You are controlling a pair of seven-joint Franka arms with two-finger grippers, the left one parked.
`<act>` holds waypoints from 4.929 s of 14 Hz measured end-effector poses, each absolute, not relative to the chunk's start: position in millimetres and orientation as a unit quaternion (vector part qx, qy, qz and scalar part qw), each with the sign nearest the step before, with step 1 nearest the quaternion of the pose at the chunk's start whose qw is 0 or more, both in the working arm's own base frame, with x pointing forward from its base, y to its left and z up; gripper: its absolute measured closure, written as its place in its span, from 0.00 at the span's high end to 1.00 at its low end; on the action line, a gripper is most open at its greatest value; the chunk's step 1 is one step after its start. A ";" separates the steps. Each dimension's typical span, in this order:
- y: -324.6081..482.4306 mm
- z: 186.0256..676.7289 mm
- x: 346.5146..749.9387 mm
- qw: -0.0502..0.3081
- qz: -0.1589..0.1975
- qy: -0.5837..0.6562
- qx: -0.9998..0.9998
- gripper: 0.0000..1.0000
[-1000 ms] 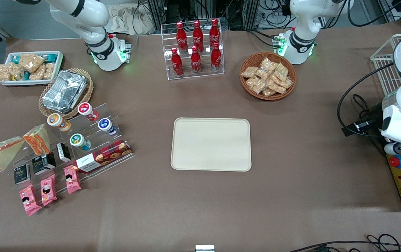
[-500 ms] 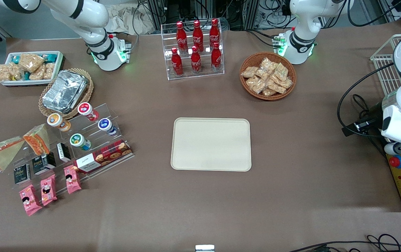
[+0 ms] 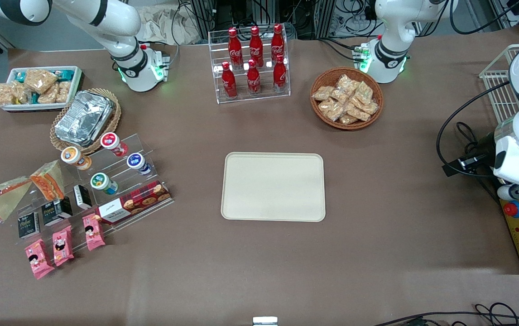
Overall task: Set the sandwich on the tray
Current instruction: 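Close the right gripper on the wrapped sandwich's crust edge, then lift the sandwich off the rack with the right gripper, then carry the sandwich over the cream tray with the right gripper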
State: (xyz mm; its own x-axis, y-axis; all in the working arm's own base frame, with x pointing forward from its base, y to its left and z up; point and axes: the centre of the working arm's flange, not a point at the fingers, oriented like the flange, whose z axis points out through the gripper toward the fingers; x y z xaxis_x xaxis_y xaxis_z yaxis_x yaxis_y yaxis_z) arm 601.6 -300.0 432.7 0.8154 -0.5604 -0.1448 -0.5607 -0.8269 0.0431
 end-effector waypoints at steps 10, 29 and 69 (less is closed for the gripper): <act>-312.7 399.0 605.6 -0.005 0.073 0.300 -0.951 0.96; -311.6 378.5 617.2 -0.011 0.062 0.294 -0.954 0.40; 496.4 356.5 549.5 0.012 -0.079 -0.447 -0.891 0.38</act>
